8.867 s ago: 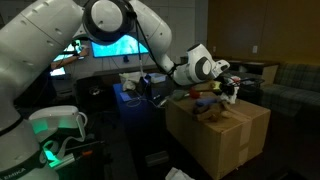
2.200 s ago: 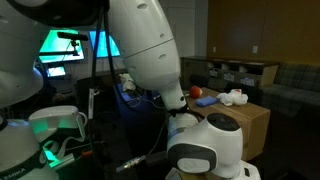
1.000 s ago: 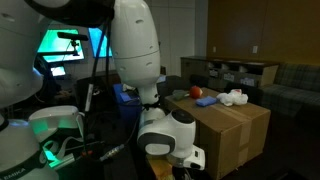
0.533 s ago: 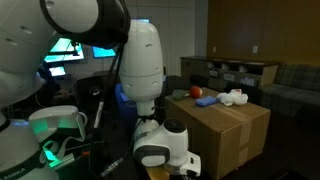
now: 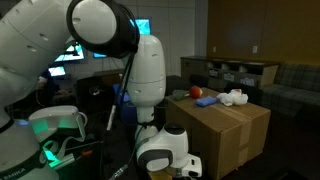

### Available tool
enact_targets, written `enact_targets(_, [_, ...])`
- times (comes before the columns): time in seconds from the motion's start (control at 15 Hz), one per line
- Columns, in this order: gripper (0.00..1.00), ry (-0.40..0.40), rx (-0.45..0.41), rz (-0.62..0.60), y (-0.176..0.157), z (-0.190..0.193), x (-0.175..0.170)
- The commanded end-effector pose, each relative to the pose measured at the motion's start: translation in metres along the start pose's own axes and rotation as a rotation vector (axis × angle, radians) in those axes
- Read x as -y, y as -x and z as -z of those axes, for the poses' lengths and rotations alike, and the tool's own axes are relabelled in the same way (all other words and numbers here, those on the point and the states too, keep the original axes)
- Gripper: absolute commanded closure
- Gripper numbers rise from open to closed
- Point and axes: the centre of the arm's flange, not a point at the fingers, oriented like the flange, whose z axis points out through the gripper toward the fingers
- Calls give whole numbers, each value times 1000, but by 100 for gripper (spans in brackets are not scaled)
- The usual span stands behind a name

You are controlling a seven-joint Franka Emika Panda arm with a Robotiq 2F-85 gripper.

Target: Put the objects on the table on to the box and the objects on the box on to the table

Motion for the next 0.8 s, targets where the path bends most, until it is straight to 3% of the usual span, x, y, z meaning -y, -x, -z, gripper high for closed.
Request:
enact_targets(0.0, [36, 16, -1, 23, -8, -5, 3])
enact_targets(0.13, [53, 4, 9, 32, -9, 1, 3])
enact_targets(0.47, [90, -128, 60, 61, -7, 43, 6])
enact_targets(0.73, [89, -227, 71, 61, -7, 99, 7])
